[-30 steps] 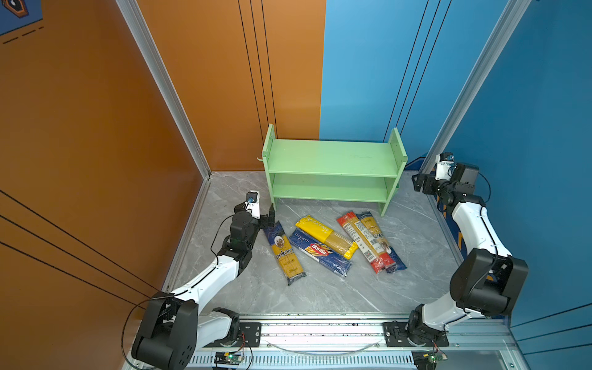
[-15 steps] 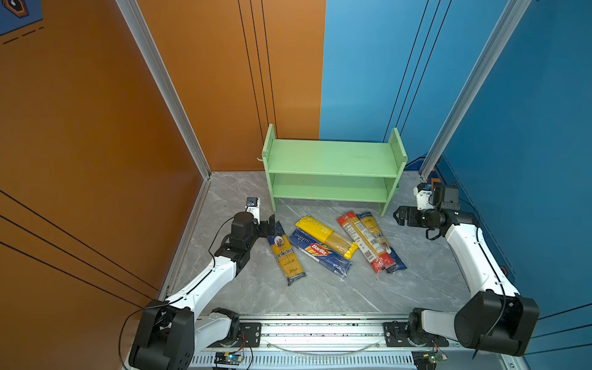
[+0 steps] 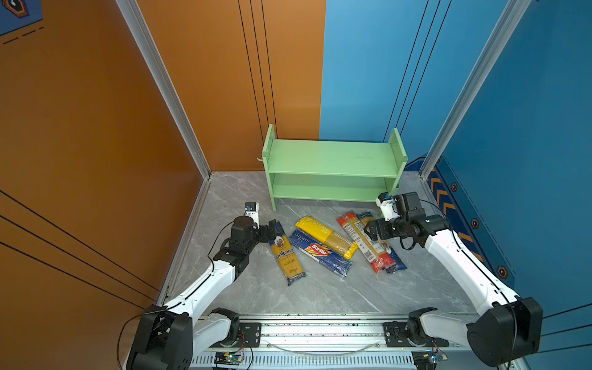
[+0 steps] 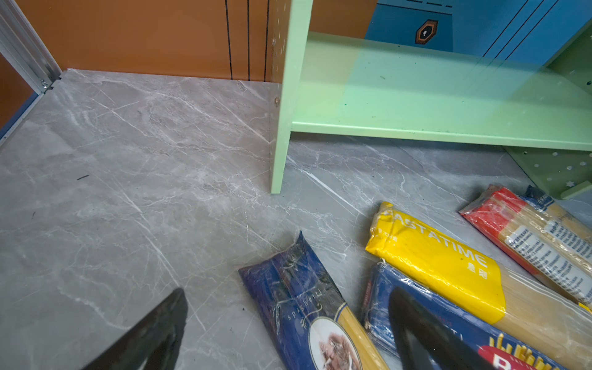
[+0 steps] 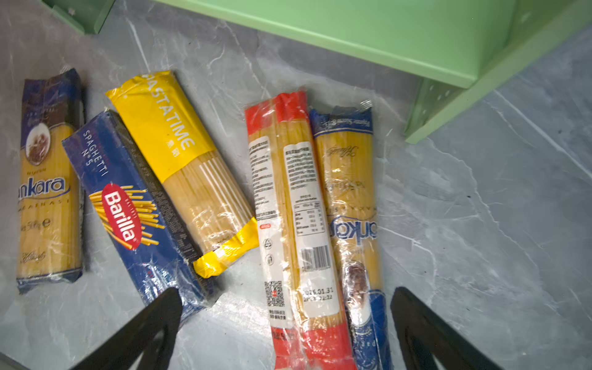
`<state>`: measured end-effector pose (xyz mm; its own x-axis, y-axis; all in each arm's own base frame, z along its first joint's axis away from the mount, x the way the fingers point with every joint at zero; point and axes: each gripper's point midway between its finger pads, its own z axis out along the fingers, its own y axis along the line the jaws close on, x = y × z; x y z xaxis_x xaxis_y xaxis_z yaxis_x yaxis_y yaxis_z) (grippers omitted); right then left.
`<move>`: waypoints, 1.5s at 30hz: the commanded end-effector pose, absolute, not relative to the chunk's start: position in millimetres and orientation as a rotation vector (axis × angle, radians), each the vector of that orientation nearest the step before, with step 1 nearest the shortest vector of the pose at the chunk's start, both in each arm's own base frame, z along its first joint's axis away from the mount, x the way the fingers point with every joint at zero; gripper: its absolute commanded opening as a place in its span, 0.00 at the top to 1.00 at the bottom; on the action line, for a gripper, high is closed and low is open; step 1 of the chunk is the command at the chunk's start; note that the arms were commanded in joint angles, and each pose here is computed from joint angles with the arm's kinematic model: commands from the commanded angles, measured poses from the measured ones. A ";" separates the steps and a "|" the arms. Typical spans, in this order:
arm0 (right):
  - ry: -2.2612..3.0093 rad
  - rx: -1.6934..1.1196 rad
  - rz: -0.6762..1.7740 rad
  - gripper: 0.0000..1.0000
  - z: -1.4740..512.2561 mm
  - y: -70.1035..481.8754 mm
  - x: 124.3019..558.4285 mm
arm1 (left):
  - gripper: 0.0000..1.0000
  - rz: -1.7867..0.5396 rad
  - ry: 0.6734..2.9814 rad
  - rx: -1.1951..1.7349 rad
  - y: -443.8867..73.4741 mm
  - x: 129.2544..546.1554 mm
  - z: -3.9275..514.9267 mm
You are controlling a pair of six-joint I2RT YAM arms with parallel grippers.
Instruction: Place and organize the pasta boxes and bags onto the shelf
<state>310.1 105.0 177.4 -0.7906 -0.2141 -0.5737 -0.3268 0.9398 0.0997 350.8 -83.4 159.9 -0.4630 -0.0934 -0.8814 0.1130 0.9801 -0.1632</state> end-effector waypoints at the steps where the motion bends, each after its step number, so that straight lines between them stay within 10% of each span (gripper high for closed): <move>1: 2.555 -0.470 0.309 0.00 166.5 124.1 294.9 | 0.02 -0.274 2.066 0.026 -86.8 342.2 154.6; 26: 2.396 -0.862 0.699 0.00 136.0 255.5 264.0 | 0.02 -0.408 2.153 -0.008 -97.7 327.1 133.5; 45: 2.335 -0.988 0.367 0.01 116.5 276.2 278.9 | 0.02 -0.529 2.229 -0.079 -105.1 309.4 114.9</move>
<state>260.3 269.4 106.3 -0.6377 -0.5374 -0.5518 -0.7185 0.6733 0.1745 318.0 -103.2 122.8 -0.6297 -0.1987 -0.7510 0.1296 0.9263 -0.3538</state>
